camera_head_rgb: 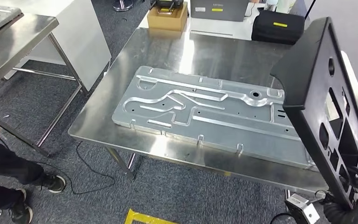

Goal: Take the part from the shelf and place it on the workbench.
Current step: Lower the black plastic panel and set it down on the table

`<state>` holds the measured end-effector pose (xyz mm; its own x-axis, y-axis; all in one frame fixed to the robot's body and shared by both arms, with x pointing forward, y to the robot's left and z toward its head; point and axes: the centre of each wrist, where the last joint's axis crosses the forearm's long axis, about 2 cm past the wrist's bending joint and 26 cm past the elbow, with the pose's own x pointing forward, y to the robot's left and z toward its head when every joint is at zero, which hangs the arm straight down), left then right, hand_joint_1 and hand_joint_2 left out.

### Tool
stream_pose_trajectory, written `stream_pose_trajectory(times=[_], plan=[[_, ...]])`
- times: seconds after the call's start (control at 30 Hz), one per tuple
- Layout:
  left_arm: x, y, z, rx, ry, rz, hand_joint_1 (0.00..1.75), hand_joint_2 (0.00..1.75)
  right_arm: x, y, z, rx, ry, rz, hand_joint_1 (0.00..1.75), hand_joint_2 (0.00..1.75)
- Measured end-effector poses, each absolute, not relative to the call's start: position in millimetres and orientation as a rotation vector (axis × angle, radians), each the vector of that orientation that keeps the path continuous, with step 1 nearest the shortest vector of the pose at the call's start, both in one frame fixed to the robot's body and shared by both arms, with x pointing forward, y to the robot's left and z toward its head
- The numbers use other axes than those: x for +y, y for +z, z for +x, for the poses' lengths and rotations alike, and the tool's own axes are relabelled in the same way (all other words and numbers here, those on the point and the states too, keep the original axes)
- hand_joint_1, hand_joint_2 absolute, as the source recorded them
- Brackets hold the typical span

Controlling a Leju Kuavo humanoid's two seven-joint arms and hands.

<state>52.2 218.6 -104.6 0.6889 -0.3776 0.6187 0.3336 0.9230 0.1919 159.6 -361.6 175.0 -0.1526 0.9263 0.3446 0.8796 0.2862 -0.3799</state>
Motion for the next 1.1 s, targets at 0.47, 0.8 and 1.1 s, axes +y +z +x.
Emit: stream_pose_trajectory(times=[0.47, 0.8, 1.1], plan=[[218.6, -104.3, 53.3, -0.707, -0.401, 0.079, 0.0, 1.75, -365.5, 174.0, 157.8, -2.046, 0.115, -1.614, 1.75, 1.75], [216.6, -103.7, 56.5, -0.724, -0.401, 0.056, 0.0, 1.75, -366.8, 172.4, 156.9, -2.034, 0.116, -1.614, 1.64, 1.75], [217.6, -104.0, 55.6, -0.718, -0.403, 0.06, 0.0, 0.87, -366.6, 171.3, 157.9, -2.029, 0.122, -1.613, 1.65, 1.75]])
